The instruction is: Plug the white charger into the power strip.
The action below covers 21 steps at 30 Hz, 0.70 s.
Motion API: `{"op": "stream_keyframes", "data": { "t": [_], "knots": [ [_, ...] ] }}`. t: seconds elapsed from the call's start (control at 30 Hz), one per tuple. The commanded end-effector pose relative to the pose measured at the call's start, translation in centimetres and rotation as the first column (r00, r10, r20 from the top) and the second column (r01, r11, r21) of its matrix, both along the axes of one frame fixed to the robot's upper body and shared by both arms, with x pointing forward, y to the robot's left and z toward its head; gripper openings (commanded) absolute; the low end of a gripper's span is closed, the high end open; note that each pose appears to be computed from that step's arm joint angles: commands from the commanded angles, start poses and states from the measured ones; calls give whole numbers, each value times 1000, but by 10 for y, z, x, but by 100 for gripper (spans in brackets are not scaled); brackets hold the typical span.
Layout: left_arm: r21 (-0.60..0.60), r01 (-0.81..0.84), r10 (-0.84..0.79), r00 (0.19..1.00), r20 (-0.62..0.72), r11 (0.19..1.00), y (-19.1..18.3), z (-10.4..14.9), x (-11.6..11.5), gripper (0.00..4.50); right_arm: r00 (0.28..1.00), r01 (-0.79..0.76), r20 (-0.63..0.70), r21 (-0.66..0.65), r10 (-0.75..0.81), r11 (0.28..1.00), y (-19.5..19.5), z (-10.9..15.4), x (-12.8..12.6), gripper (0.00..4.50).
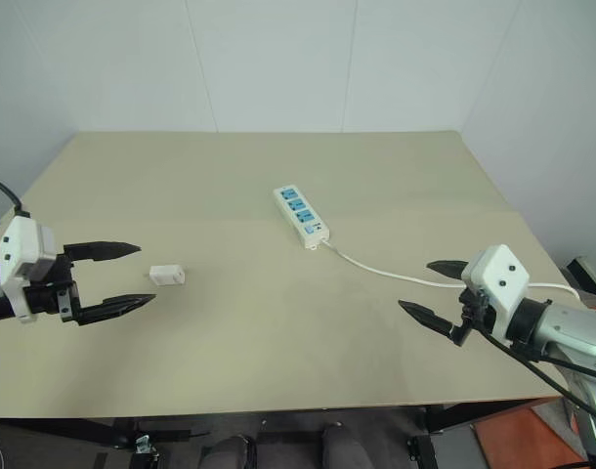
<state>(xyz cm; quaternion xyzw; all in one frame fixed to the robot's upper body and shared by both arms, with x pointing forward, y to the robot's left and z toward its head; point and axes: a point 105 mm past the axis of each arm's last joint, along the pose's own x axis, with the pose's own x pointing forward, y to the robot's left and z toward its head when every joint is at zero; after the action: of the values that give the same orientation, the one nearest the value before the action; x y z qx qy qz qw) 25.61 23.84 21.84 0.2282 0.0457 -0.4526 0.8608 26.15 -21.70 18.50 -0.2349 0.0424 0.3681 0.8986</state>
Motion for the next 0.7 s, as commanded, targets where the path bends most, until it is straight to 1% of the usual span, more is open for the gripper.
{"op": "stream_keyframes", "data": {
  "t": [0.03, 0.23, 0.33, 0.47, 0.53, 0.7],
  "knots": [
    [13, 10, -10, 998, 54, 1000, -3, 14, -2, 450, 999, -1, 46, -14, 2, 1000, 1, 10, 1, 447],
    [18, 10, -11, 998, 62, 1000, -2, 17, 0, 450, 999, 4, 44, -11, -3, 1000, 2, 7, 3, 447],
    [18, 14, -15, 998, 66, 1000, -3, 18, 1, 450, 998, 20, 60, -1, -20, 1000, 5, 7, 9, 447],
    [9, 37, -37, 997, 68, 999, -9, 18, 4, 450, 991, 100, 83, 55, -104, 993, 17, -3, 38, 447],
    [9, 44, -45, 997, 70, 999, -10, 19, 6, 450, 990, 113, 74, 91, -120, 989, 28, -9, 54, 447],
    [18, 45, -47, 995, 85, 999, -8, 22, 11, 450, 984, 166, 42, 128, -172, 978, 49, -19, 97, 447]
  ]
}}
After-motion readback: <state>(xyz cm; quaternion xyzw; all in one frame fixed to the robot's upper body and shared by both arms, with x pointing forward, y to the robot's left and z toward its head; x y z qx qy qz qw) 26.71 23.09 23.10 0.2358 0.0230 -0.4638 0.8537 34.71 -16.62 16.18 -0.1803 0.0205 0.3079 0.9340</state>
